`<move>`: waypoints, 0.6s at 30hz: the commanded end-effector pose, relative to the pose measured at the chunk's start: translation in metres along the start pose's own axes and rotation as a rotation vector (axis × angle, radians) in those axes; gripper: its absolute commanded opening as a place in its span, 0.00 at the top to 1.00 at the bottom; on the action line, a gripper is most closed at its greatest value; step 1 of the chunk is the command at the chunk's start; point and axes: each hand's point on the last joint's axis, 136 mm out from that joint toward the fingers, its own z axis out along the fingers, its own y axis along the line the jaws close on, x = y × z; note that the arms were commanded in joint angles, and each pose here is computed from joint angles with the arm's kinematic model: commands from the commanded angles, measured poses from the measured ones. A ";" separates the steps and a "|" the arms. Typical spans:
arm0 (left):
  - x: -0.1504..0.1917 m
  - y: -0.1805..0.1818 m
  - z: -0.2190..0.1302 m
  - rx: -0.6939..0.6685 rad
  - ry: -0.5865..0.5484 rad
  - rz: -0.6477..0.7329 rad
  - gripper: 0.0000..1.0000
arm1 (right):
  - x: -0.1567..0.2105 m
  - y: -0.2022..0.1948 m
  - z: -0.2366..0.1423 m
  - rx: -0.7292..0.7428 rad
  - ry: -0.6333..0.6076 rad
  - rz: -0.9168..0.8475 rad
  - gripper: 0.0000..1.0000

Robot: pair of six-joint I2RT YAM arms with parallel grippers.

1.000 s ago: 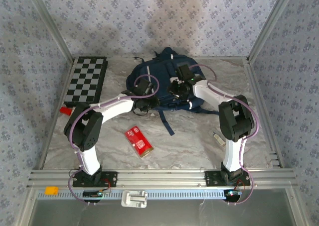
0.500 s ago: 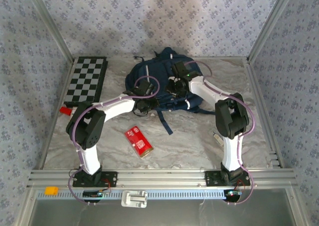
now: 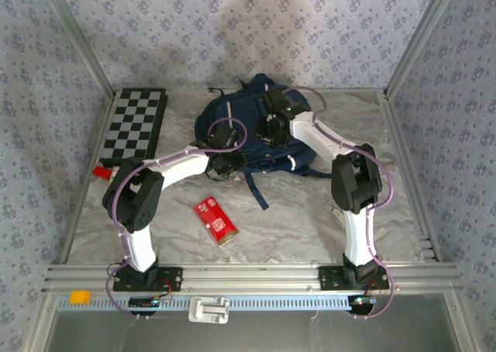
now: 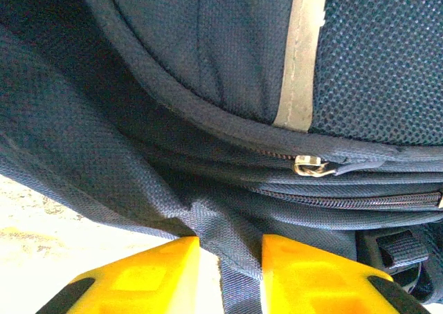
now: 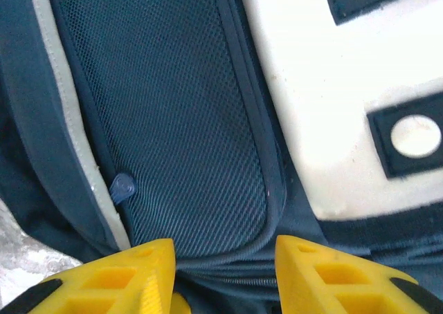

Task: Pack the student bag

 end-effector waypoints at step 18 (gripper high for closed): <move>0.003 0.020 0.004 -0.072 0.017 0.010 0.71 | -0.009 -0.005 0.038 0.001 0.045 -0.076 0.89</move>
